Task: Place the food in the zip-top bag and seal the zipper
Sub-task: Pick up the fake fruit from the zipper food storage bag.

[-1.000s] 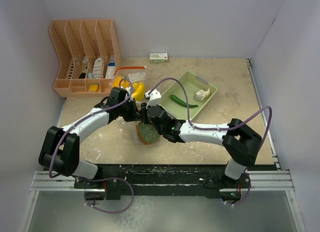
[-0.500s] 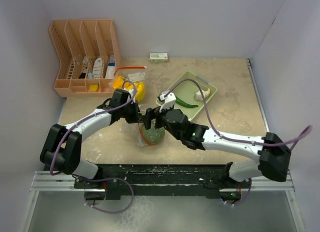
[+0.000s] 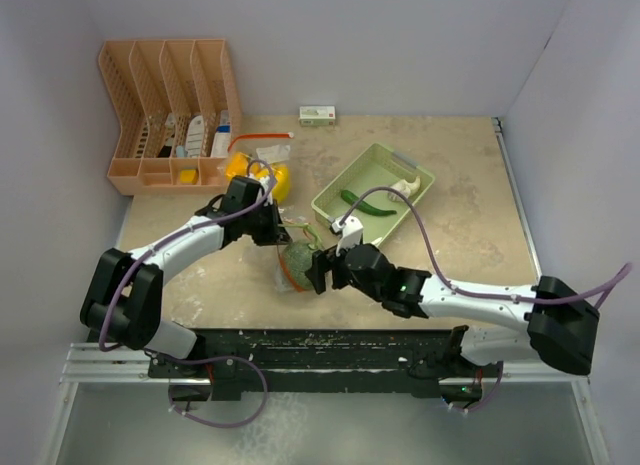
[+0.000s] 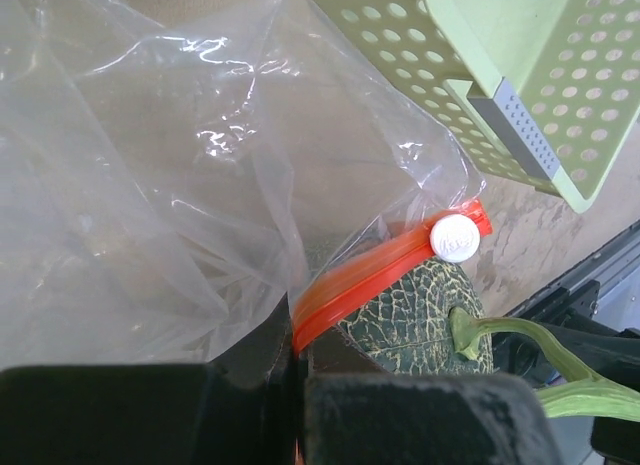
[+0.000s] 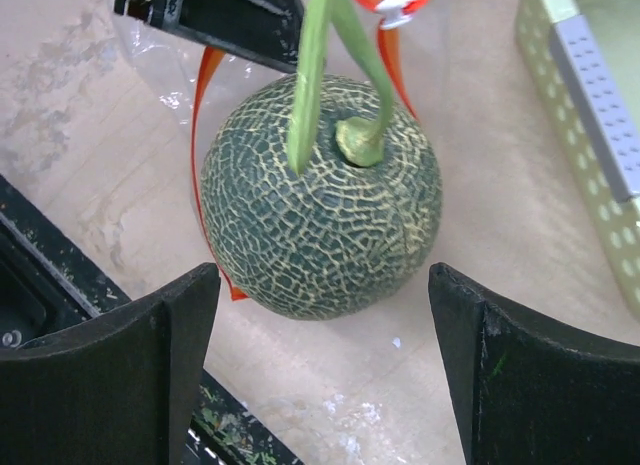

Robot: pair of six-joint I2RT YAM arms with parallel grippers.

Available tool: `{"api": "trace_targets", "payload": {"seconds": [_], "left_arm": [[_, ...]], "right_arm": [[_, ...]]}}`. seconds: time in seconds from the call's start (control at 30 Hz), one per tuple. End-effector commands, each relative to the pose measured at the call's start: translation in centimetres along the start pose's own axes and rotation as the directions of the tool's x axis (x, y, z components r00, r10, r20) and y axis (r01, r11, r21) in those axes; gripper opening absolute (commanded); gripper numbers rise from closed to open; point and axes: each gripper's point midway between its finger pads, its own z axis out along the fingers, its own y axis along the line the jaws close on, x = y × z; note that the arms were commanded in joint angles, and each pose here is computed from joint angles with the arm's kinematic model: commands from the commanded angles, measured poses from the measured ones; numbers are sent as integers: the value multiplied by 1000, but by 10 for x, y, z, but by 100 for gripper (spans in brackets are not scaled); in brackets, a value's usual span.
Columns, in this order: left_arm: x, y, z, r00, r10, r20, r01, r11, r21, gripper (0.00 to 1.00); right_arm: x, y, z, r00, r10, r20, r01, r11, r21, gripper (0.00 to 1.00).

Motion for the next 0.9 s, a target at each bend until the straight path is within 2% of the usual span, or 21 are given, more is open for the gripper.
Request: {"api": "trace_targets", "payload": {"seconds": [0.0, 0.13, 0.3, 0.4, 0.63, 0.87], "left_arm": [[-21, -24, -10, 996, 55, 64, -58, 998, 35, 0], [-19, -32, -11, 995, 79, 54, -80, 996, 31, 0], [-15, -47, -16, 989, 140, 49, -140, 990, -6, 0], [-11, -55, -18, 984, 173, 49, -172, 985, -24, 0], [20, -56, -2, 982, 190, -11, -190, 981, -33, 0], [60, -18, 8, 987, 142, -81, -150, 984, -96, 0]], "right_arm": [[-11, 29, 13, 999, 29, 30, -25, 993, -113, 85], [-2, 35, 36, 1000, 4, -3, -4, 994, -106, 80], [3, 31, 61, 1000, -19, -12, 18, 999, -46, 65], [-2, 33, 69, 1000, -17, -7, 17, 1000, -26, 59], [-32, 13, 68, 996, -1, 93, -11, 993, 121, 59], [-43, -10, 54, 984, 44, 172, -82, 972, 220, 59]]}}
